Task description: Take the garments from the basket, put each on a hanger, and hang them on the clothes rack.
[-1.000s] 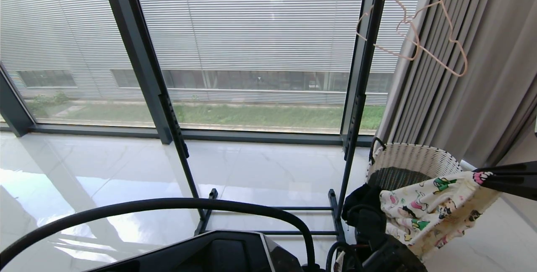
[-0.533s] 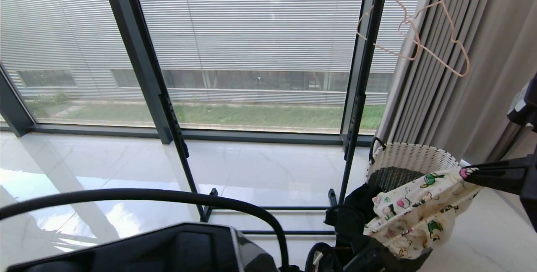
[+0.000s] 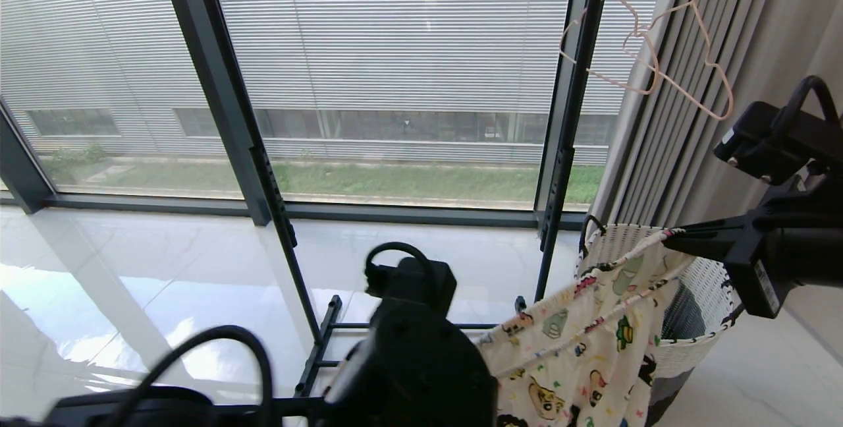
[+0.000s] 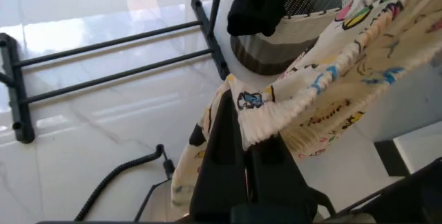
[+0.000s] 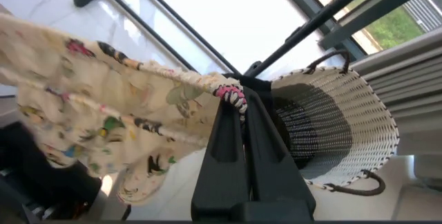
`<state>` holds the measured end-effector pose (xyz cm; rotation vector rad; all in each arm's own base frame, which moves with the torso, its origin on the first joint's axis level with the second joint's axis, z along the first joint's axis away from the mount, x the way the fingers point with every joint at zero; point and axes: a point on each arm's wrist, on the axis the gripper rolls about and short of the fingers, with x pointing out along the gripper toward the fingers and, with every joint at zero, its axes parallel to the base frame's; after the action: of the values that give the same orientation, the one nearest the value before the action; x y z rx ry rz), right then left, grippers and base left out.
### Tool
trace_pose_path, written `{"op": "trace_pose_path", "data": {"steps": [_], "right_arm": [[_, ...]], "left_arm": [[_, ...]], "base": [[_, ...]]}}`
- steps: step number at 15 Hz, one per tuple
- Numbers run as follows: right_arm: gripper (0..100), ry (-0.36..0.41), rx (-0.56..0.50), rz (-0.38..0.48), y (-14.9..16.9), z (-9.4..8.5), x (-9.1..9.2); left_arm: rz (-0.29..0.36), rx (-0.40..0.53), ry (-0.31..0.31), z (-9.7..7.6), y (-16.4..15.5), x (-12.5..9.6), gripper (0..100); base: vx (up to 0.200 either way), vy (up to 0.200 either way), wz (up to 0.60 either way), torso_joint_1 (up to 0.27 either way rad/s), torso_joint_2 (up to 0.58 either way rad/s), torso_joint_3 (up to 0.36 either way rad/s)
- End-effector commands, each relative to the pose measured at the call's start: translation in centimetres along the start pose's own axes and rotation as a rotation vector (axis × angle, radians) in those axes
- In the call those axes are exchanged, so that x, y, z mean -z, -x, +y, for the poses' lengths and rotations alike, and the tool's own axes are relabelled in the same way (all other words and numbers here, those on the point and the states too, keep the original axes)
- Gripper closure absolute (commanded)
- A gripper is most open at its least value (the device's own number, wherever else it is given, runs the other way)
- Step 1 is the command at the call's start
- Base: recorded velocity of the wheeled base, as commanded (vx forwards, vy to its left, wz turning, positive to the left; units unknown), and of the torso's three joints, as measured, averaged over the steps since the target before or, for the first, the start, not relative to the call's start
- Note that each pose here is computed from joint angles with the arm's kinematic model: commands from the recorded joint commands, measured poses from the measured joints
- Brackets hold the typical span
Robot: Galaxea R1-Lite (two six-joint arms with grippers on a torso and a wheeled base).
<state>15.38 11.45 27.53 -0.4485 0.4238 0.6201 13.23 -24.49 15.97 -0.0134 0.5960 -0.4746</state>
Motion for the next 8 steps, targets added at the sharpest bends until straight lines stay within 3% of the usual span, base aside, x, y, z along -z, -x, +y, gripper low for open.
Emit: {"op": "trace_pose_path", "data": {"steps": [1,3,6,8], "right_arm": [[100,0.008,-0.017,0.011,-0.9,0.4,-0.1],[100,0.021,-0.063,-0.029,-0.6,1.0,-0.4],[100,0.035,-0.106,-0.06,0.0,1.2,-0.5],[100,0.033,-0.102,-0.077,0.1,1.1,-0.8]], "left_arm": [[-0.083,0.001,0.064,4.2,7.8,-2.9,100],[-0.08,-0.028,0.028,5.6,9.5,-3.3,100],[-0.133,-0.084,-0.144,7.2,10.1,-4.1,100],[-0.214,-0.02,-0.157,7.0,10.6,-5.0,100]], "base": [[0.0,0.0,0.0,0.0,0.0,0.0],[0.0,0.0,0.0,0.0,0.0,0.0],[0.0,0.0,0.0,0.0,0.0,0.0],[0.0,0.0,0.0,0.0,0.0,0.0]]}}
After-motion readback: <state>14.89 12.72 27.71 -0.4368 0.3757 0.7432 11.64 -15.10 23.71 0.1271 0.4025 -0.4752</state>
